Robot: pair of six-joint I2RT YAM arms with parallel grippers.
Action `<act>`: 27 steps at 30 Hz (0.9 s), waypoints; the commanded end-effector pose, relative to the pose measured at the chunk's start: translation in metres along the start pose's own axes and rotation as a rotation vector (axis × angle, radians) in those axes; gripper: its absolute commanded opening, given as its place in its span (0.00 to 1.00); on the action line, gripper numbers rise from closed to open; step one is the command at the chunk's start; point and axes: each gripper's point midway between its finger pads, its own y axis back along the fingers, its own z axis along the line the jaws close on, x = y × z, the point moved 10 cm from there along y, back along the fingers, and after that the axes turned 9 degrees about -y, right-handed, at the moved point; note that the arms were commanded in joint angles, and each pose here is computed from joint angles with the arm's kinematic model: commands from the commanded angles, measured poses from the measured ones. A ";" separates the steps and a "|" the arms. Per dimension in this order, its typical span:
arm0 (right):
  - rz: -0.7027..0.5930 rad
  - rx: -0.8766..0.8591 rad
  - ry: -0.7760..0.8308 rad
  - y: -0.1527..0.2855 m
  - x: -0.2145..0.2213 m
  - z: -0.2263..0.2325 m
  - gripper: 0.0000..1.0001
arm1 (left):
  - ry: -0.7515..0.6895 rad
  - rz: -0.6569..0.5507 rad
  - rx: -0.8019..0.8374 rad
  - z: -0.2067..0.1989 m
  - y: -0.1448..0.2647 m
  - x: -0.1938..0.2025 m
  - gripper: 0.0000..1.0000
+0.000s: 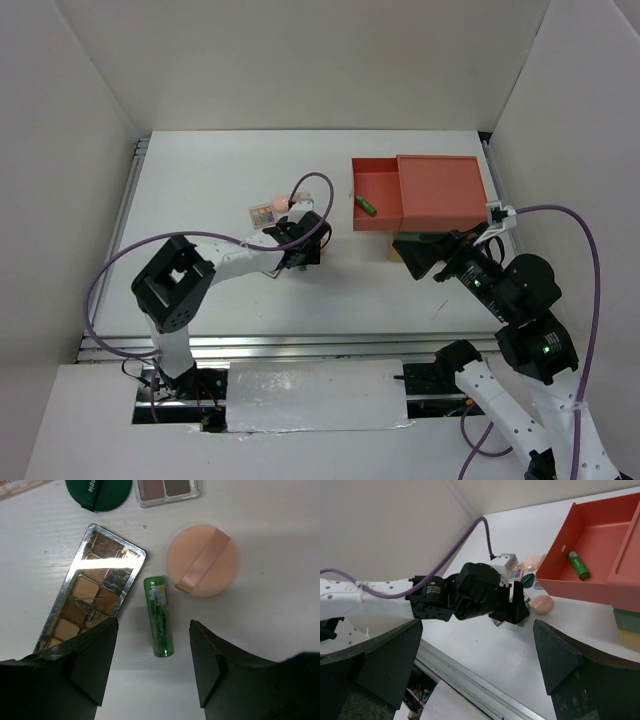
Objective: Organize the makeup
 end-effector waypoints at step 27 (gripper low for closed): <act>-0.051 -0.042 0.024 0.000 -0.008 0.007 1.00 | 0.133 -0.186 0.035 0.002 0.070 -0.030 0.00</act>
